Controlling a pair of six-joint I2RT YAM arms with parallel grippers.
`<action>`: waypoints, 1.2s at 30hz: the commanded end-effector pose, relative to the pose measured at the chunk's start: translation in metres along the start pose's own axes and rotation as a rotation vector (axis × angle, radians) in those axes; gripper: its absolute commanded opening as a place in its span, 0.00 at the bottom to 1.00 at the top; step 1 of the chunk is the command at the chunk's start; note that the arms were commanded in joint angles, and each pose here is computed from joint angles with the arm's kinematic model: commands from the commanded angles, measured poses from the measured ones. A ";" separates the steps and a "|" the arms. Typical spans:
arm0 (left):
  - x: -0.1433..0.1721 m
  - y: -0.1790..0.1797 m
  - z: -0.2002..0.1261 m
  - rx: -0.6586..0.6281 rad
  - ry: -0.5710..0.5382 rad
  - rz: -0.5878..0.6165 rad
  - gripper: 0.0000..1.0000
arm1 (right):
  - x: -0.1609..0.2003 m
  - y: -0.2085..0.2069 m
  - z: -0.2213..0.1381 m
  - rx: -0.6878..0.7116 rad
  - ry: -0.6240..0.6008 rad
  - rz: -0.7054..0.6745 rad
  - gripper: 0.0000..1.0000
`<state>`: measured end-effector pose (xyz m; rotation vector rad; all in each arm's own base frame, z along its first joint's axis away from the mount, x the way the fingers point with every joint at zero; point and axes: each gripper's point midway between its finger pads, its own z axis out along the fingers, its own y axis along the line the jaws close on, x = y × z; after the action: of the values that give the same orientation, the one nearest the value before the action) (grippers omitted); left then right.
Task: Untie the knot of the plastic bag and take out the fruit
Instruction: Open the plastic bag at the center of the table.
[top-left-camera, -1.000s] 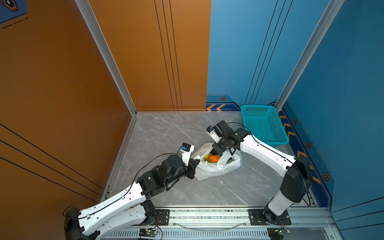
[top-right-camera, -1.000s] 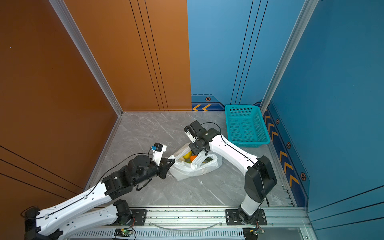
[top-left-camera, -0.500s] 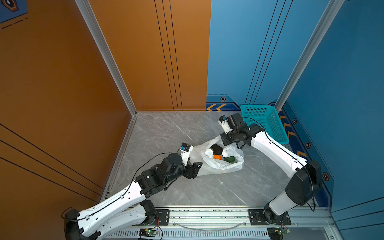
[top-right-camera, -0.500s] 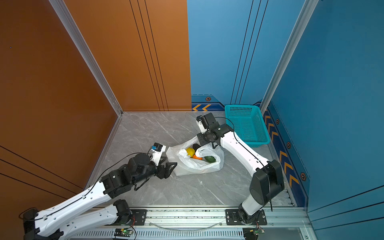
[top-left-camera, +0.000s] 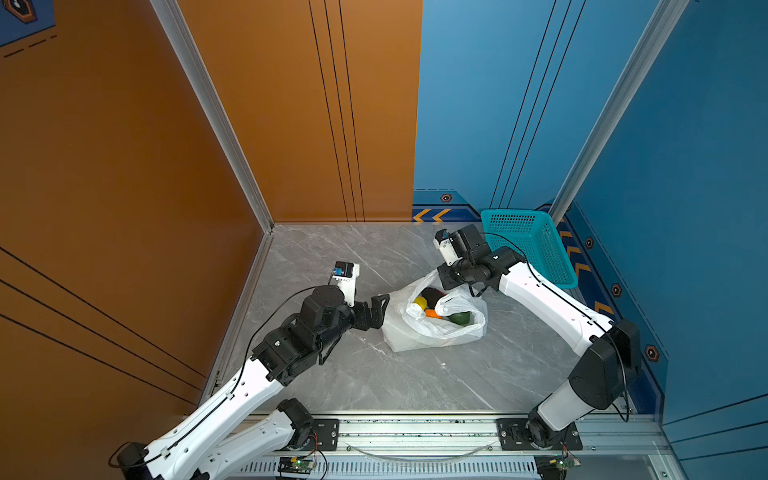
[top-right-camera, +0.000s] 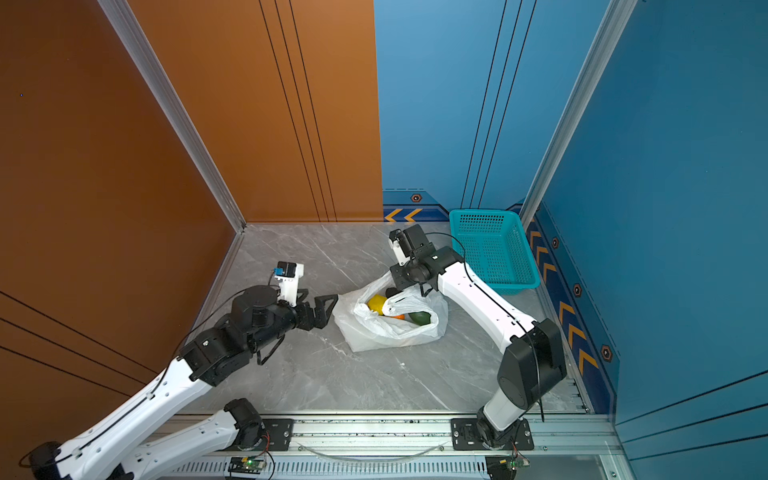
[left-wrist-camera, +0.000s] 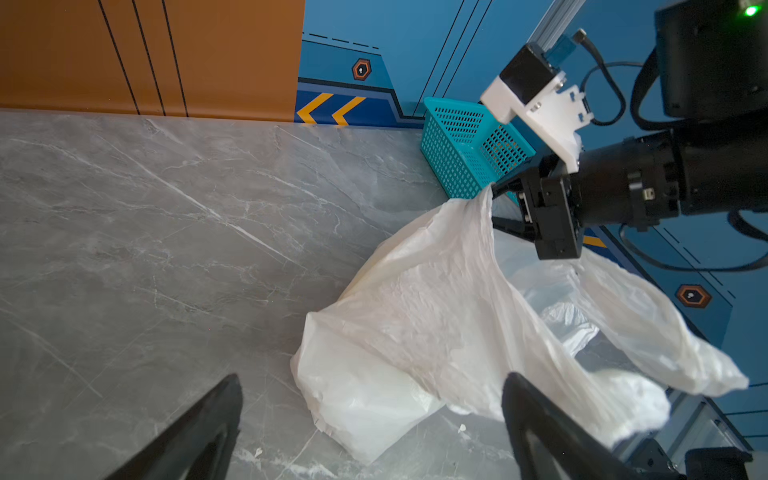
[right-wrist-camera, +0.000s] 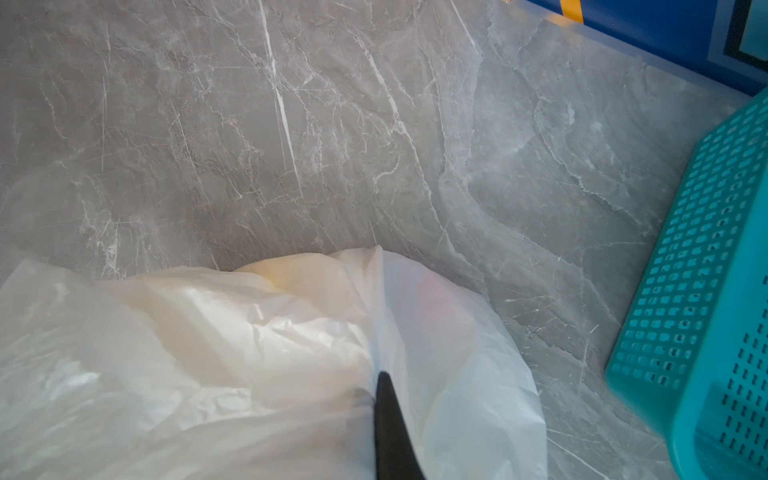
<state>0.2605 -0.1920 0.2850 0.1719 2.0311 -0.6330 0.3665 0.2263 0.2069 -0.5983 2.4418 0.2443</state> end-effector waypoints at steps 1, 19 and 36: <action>-0.020 -0.035 0.012 0.152 -0.006 -0.030 0.98 | -0.012 0.005 0.001 -0.015 -0.025 0.018 0.00; 0.062 -0.012 0.100 -0.206 0.378 0.156 0.98 | -0.019 0.007 -0.009 -0.033 -0.060 0.023 0.00; 0.079 0.072 0.053 -0.552 0.478 0.248 0.24 | -0.020 -0.002 -0.013 -0.060 -0.087 0.055 0.00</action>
<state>0.2932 -0.1994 0.1694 0.2783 2.4918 0.0479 0.3735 0.2312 0.2119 -0.5651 2.4274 0.3321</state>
